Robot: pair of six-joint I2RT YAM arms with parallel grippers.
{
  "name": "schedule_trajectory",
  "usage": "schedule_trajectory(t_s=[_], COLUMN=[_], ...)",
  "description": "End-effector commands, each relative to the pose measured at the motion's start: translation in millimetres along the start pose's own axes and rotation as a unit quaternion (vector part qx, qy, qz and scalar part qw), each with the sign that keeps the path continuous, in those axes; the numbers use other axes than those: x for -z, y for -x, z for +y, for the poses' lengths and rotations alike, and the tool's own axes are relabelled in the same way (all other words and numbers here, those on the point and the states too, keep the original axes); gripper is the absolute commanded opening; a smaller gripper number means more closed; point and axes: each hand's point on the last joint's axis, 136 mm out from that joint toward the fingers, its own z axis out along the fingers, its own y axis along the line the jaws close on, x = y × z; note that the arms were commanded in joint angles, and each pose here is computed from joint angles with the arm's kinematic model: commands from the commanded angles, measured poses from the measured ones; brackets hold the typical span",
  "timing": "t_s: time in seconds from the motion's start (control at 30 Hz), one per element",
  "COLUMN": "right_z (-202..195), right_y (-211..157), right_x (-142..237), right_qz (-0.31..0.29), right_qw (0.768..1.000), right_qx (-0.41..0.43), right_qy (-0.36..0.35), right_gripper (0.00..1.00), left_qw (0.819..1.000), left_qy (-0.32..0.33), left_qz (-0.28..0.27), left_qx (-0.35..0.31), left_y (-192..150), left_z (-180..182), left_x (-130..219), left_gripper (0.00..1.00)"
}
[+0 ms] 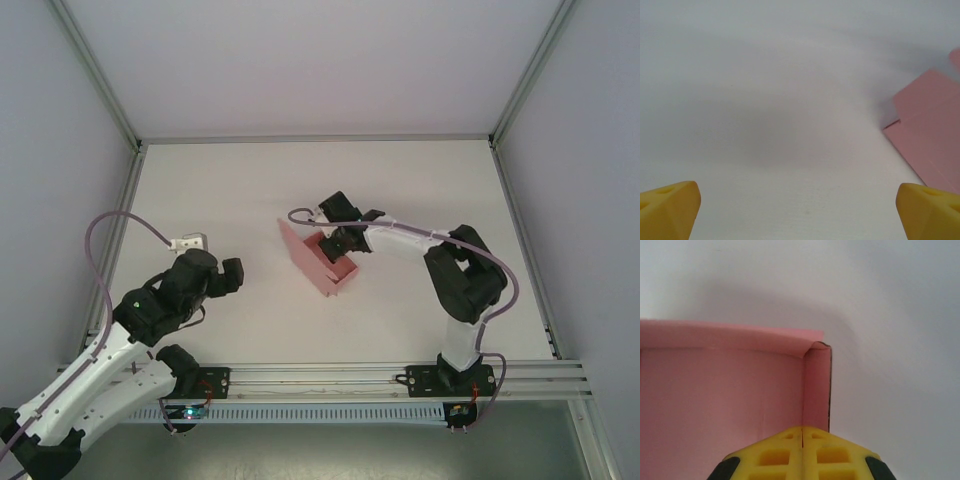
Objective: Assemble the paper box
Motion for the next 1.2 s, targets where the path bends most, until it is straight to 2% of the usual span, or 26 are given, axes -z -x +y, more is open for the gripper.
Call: schedule_trajectory(t_s=[0.0, 0.13, 0.27, 0.43, 0.47, 0.5, 0.57, 0.63, 0.7, 0.73, 0.83, 0.97, 1.17], right_z=[-12, -10, -6, 20, 22, 23, 15, 0, -23, -31, -30, -10, -15], right_y=[-11, -38, -39, -39, -41, -42, -38, -28, -19, -15, -11, -10, -3], right_x=[7, 16, 44, 57, 58, 59, 66, 72, 74, 70, 49, 36, 22], right_qz=[-0.006, 0.006, -0.050, -0.089, -0.091, -0.091, -0.100, -0.103, -0.103, -0.092, -0.067, -0.058, -0.053], right_qw=[0.988, 0.972, 0.955, 0.946, 0.946, 0.948, 0.955, 0.970, 0.975, 0.981, 0.997, 0.995, 0.995], right_qx=[-0.138, -0.222, -0.269, -0.303, -0.302, -0.296, -0.260, -0.180, -0.115, -0.081, -0.023, 0.005, -0.002], right_qy=[-0.067, -0.077, -0.116, -0.077, -0.079, -0.078, -0.100, -0.129, -0.159, -0.148, -0.041, 0.084, 0.084], right_gripper=[0.00, 0.00, 0.00, 0.09, 0.16, 0.21, 0.39, 0.56, 0.59, 0.61, 0.63, 0.61, 0.58], left_qw=[1.000, 1.000, 0.999, 0.999, 0.999, 0.999, 0.999, 0.999, 0.999, 0.999, 0.999, 0.999, 0.999], left_qy=[-0.008, -0.018, -0.026, -0.033, -0.035, -0.036, -0.038, -0.039, -0.042, -0.045, -0.052, -0.047, -0.047], left_qz=[-0.016, -0.021, -0.020, -0.013, -0.012, -0.010, -0.007, -0.006, -0.006, -0.005, -0.005, -0.008, -0.006], left_qx=[0.005, 0.005, -0.004, -0.006, -0.007, -0.006, -0.007, -0.008, -0.006, -0.006, -0.006, -0.005, -0.008], left_y=[8, 9, 10, 9, 9, 8, 6, 6, 4, 3, 0, -2, -2], left_z=[-5, -9, -16, -21, -22, -23, -23, -22, -22, -23, -23, -19, -19], left_x=[-2, -6, -10, -14, -15, -15, -15, -14, -13, -13, -13, -13, -13], left_gripper=[1.00, 1.00, 1.00, 1.00, 1.00, 1.00, 1.00, 1.00, 1.00, 1.00, 1.00, 1.00, 1.00])
